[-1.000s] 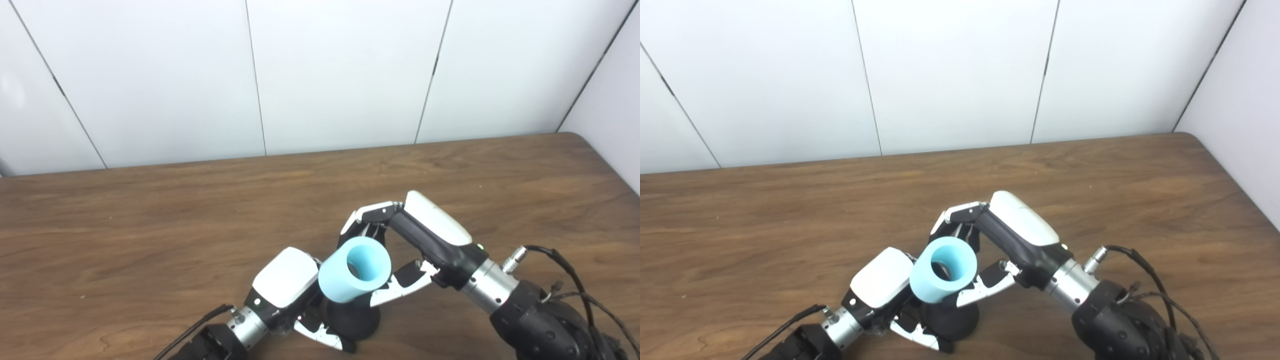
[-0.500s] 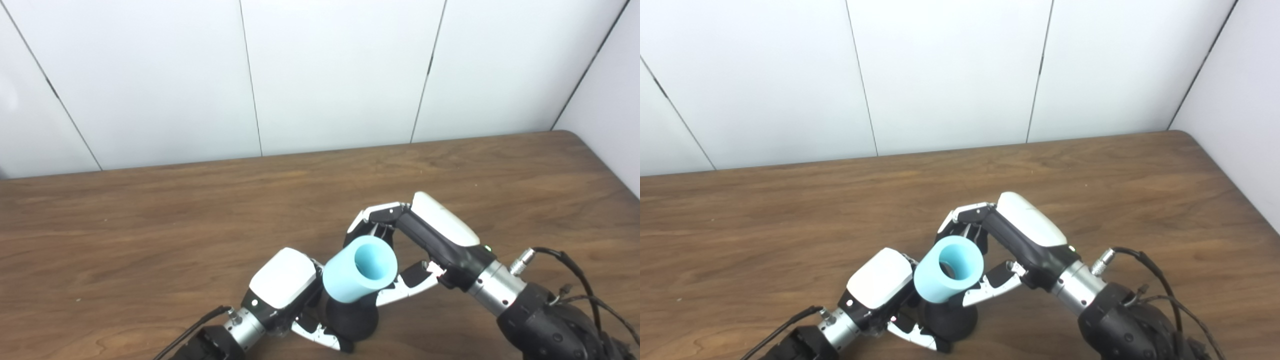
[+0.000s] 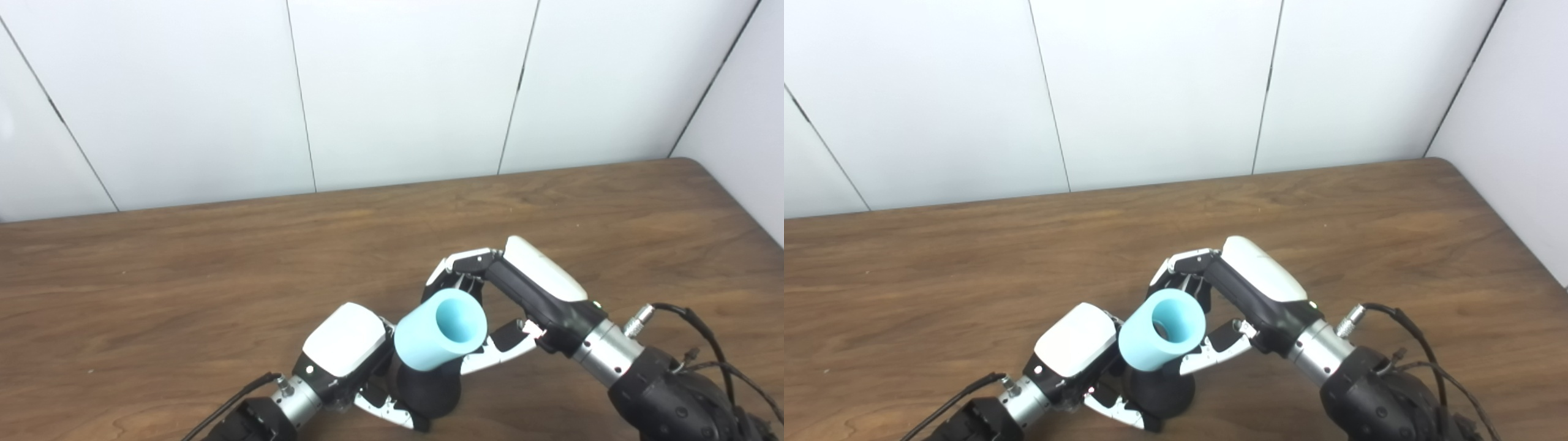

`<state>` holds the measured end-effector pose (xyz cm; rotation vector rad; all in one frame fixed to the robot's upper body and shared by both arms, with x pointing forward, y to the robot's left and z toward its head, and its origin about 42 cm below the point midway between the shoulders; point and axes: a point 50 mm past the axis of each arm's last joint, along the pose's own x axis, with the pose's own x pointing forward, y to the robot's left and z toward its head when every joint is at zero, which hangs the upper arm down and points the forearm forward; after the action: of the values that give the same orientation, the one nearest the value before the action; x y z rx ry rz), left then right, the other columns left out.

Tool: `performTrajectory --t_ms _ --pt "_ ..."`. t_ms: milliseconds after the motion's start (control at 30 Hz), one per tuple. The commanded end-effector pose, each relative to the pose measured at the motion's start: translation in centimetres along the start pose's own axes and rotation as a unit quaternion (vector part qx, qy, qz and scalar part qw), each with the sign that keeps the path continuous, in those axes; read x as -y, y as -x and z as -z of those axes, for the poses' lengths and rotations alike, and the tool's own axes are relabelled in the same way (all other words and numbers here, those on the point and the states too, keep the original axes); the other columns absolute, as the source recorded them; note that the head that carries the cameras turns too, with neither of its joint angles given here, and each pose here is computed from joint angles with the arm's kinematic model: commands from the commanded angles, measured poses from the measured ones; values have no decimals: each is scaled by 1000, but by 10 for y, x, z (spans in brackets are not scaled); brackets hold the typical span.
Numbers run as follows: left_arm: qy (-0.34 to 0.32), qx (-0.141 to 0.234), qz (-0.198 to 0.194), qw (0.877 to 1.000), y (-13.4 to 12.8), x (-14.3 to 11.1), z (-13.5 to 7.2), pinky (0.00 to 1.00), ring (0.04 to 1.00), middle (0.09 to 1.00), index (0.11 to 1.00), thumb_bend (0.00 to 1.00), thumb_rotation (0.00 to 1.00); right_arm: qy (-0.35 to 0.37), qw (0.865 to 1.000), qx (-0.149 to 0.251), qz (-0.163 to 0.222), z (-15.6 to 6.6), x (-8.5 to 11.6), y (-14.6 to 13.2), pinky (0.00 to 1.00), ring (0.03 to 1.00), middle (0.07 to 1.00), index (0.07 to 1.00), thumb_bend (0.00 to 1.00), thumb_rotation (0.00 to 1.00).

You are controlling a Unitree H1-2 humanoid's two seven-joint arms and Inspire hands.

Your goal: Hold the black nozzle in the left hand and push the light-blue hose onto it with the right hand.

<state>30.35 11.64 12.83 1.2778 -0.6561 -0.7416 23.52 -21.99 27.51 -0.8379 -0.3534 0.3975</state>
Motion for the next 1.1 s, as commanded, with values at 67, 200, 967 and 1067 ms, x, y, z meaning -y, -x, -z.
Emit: performTrajectory --t_ms 67,200,967,1067 --pt "-31 -47 229 972 56 63 11 80 140 209 473 521 39 34 999 27 29 -14 16 4 328 429 510 501 497 0" --pt "-32 -46 222 973 53 58 7 79 139 208 472 523 43 36 999 26 28 -14 15 4 323 428 514 506 496 0" --pt "33 -63 154 985 42 46 -6 676 713 720 715 1000 457 30 999 26 25 -14 12 5 318 424 514 511 495 0" --pt "43 -67 146 986 40 45 -8 688 718 718 711 1000 458 30 999 26 25 -14 12 5 319 424 514 509 496 0"
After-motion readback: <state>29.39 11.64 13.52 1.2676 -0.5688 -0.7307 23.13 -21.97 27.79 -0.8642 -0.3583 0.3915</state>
